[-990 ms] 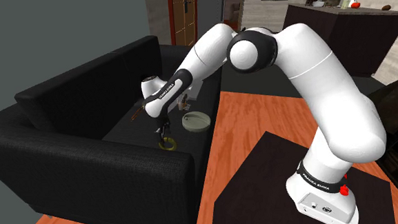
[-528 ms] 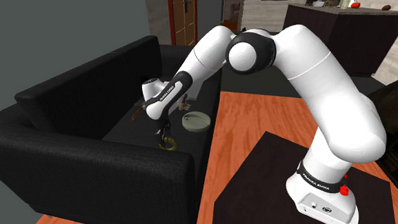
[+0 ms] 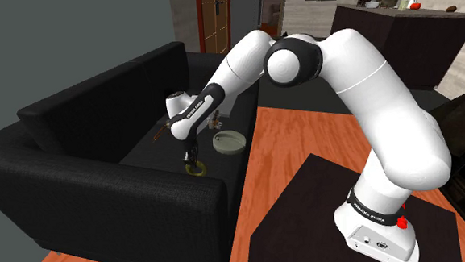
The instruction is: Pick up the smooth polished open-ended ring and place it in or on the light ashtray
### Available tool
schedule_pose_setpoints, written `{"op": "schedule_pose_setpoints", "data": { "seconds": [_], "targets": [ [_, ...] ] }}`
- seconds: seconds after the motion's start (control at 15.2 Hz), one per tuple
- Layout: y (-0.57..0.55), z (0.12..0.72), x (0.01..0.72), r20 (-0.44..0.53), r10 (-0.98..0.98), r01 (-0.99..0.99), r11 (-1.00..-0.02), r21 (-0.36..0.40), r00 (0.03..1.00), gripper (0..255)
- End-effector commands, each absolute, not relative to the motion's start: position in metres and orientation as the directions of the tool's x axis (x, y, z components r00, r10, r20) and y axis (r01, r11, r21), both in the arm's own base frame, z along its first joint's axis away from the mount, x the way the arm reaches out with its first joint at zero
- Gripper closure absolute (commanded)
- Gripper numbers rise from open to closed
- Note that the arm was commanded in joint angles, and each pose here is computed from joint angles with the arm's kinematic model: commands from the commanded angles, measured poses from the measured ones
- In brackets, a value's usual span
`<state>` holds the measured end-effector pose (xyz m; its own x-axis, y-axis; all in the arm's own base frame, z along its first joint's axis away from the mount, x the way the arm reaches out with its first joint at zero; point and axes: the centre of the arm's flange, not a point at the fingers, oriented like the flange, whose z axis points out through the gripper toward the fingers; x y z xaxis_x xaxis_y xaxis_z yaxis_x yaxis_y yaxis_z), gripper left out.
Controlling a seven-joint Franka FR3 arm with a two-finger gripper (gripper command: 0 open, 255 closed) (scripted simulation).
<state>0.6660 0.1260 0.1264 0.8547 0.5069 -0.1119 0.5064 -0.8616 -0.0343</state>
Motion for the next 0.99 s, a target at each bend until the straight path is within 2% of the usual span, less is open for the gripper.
{"op": "schedule_pose_setpoints", "data": {
  "seconds": [0.0, 0.92],
  "targets": [
    [0.126, 0.126, 0.666, -0.112, 0.507, 0.506, -0.862, -0.034, 0.855, 255],
    [0.126, 0.190, 0.666, -0.112, 0.507, 0.506, -0.862, -0.034, 0.855, 255]
  ]
}}
